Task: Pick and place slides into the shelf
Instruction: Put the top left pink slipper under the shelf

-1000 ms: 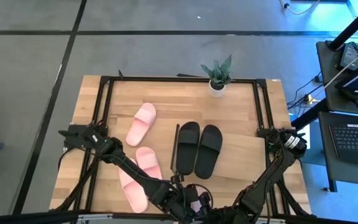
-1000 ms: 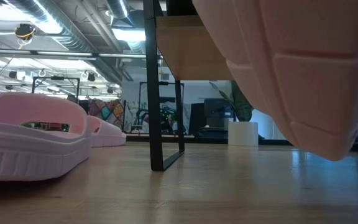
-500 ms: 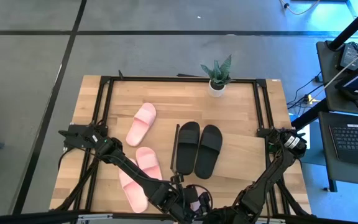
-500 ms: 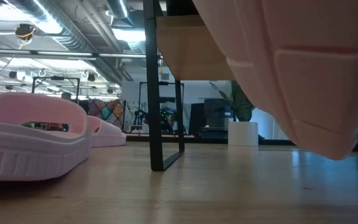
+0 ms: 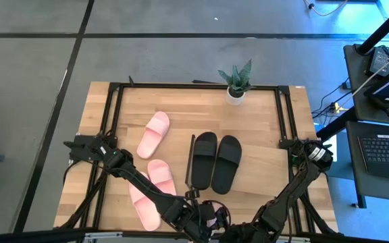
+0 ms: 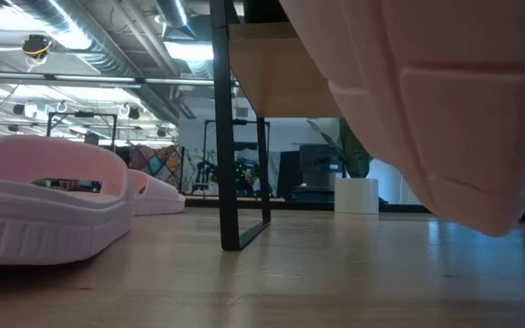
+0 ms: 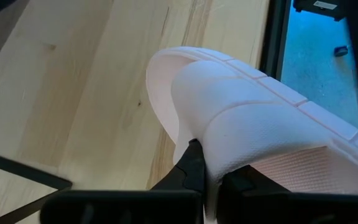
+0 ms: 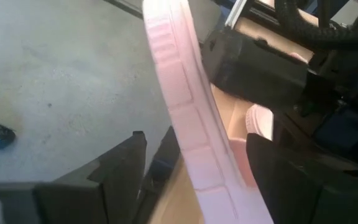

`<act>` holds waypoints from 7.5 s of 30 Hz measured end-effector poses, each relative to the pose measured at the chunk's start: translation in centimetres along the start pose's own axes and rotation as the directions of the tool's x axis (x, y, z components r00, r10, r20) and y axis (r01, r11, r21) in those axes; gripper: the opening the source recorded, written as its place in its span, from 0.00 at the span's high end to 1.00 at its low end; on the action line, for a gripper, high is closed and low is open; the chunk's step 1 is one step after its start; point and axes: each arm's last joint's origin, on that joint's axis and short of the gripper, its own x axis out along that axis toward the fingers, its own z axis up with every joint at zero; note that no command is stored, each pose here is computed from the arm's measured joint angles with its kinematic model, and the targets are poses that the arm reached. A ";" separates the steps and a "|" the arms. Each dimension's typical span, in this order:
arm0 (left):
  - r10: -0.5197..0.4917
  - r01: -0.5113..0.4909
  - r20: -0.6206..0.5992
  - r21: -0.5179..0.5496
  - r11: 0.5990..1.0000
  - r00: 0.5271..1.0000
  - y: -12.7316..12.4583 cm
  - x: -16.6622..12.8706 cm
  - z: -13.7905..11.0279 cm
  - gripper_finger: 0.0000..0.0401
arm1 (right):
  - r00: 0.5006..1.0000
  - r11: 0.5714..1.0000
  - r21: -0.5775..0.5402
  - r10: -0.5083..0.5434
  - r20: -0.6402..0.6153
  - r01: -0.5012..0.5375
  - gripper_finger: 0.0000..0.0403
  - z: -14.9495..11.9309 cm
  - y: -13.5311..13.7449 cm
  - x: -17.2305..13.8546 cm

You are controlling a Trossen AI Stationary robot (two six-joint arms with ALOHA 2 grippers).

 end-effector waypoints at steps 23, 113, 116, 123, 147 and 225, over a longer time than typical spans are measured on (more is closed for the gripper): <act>-0.004 0.004 0.022 -0.010 1.000 1.000 0.0 0.0 0.3 0.99 | 0.999 0.998 -0.052 0.036 -0.007 -0.036 0.46 0.0 0.2 -0.1; -0.233 0.234 0.307 0.035 0.972 0.923 -0.8 -14.0 2.5 0.49 | 0.965 0.928 -0.268 -0.260 0.031 0.259 0.87 1.6 2.0 -3.7; -0.210 0.183 0.351 0.108 0.977 0.913 -0.9 -15.3 2.2 0.49 | 0.941 0.887 -0.322 -0.335 0.049 0.332 0.87 1.7 1.8 -3.9; -0.179 0.112 0.370 0.195 0.974 0.911 -1.3 -15.3 1.5 0.49 | 0.928 0.858 -0.364 -0.368 0.060 0.363 0.86 0.8 2.0 -3.1; -0.127 0.063 0.347 0.188 0.980 0.929 -0.5 -14.5 1.9 0.49 | 0.941 0.835 -0.437 -0.323 0.105 0.335 0.87 -4.9 2.1 0.3; -0.104 0.045 0.354 0.172 0.984 0.930 0.0 -14.1 2.5 0.49 | 0.957 0.813 -0.566 -0.256 -0.140 0.134 0.75 -12.4 0.4 4.2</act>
